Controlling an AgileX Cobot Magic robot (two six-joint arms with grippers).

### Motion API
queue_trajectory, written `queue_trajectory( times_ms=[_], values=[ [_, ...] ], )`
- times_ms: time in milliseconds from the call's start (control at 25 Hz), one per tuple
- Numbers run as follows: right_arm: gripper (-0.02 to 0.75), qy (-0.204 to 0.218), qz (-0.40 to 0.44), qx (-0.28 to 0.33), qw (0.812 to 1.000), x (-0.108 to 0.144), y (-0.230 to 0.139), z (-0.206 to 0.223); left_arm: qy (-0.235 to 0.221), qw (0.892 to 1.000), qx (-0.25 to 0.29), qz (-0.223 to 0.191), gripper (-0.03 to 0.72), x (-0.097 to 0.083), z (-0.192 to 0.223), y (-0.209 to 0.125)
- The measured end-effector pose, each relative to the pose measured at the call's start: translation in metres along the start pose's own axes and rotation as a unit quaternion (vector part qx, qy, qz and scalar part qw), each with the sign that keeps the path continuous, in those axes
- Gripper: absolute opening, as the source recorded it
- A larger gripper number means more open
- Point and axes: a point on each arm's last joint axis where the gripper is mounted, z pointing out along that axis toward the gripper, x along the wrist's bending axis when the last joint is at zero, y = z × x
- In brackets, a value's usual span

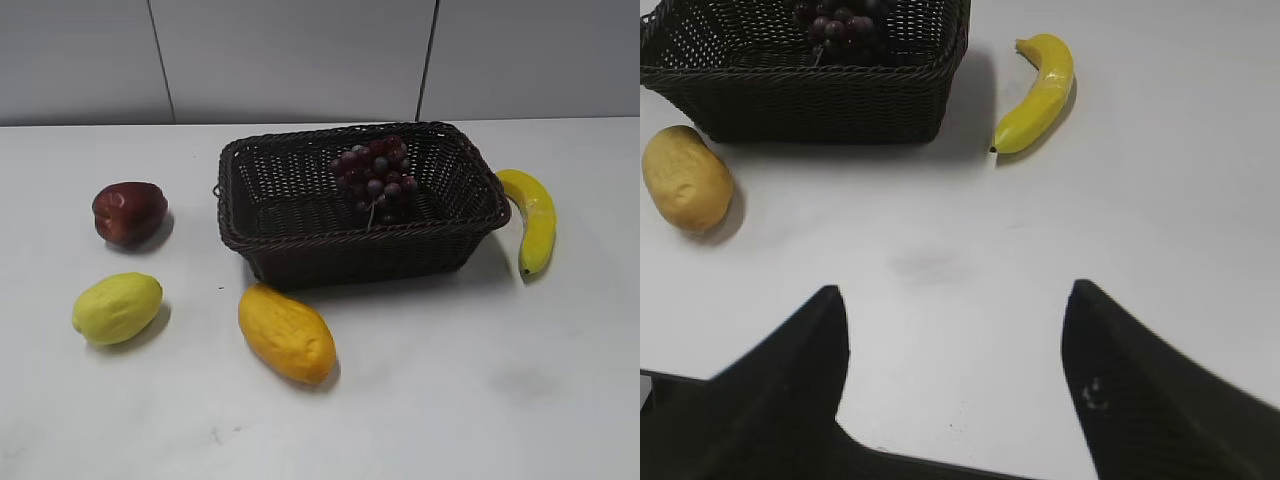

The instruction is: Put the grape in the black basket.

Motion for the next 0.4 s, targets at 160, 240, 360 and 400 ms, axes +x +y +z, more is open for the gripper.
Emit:
queue_trajectory(
  times_ms=[160,240,360,400],
  values=[
    [0.503,0.000,0.000,0.000,1.000,0.0000,0.0000,0.0000,0.000,1.000,0.000,0.000,0.552,0.0000,0.0000,0.0000],
    [0.503,0.000,0.000,0.000,1.000,0.0000,0.0000,0.0000,0.000,1.000,0.000,0.000,0.552,0.0000,0.0000,0.0000],
    [0.503,0.000,0.000,0.000,1.000,0.0000,0.0000,0.0000,0.000,1.000,0.000,0.000,0.552,0.0000,0.0000,0.0000],
    [0.503,0.000,0.000,0.000,1.000,0.0000,0.0000,0.0000,0.000,1.000,0.000,0.000,0.552,0.0000,0.0000,0.0000]
  ],
)
